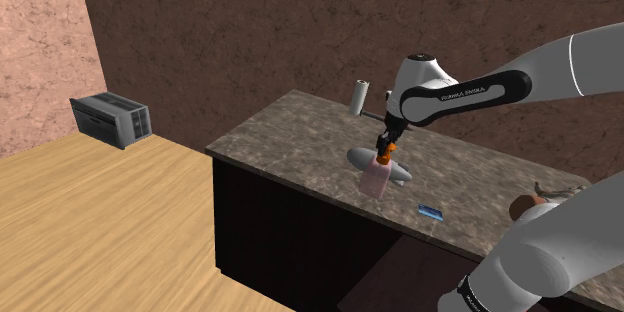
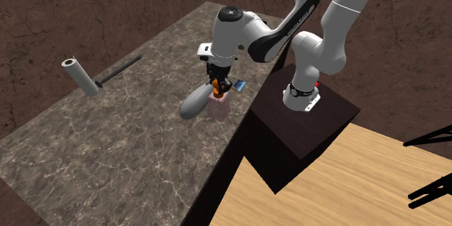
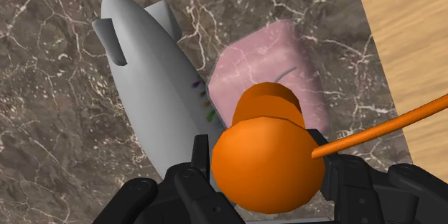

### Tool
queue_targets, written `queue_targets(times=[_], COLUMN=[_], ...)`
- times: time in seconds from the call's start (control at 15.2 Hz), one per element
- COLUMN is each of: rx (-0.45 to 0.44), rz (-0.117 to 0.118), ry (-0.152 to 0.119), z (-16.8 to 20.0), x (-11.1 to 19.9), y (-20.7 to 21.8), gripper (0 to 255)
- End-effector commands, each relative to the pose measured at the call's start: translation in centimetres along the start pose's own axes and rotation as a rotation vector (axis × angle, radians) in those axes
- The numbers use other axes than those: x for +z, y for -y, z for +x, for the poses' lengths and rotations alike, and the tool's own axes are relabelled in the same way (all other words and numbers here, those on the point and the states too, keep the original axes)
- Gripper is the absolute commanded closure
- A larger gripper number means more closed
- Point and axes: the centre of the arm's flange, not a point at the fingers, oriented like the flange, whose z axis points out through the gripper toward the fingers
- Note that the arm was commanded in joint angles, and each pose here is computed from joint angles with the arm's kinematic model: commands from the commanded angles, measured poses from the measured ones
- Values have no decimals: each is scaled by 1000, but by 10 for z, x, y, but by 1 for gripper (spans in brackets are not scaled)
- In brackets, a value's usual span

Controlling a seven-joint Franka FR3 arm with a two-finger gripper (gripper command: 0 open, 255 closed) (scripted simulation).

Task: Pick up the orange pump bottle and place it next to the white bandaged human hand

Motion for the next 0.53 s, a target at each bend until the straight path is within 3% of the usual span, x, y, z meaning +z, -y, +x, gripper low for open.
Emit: queue_targets(times=[0.0, 0.46], rx=[0, 0], rz=[0, 0], ry=[1, 1], z=[0, 0], x=[1, -10], y=[0, -2], gripper=[255, 255])
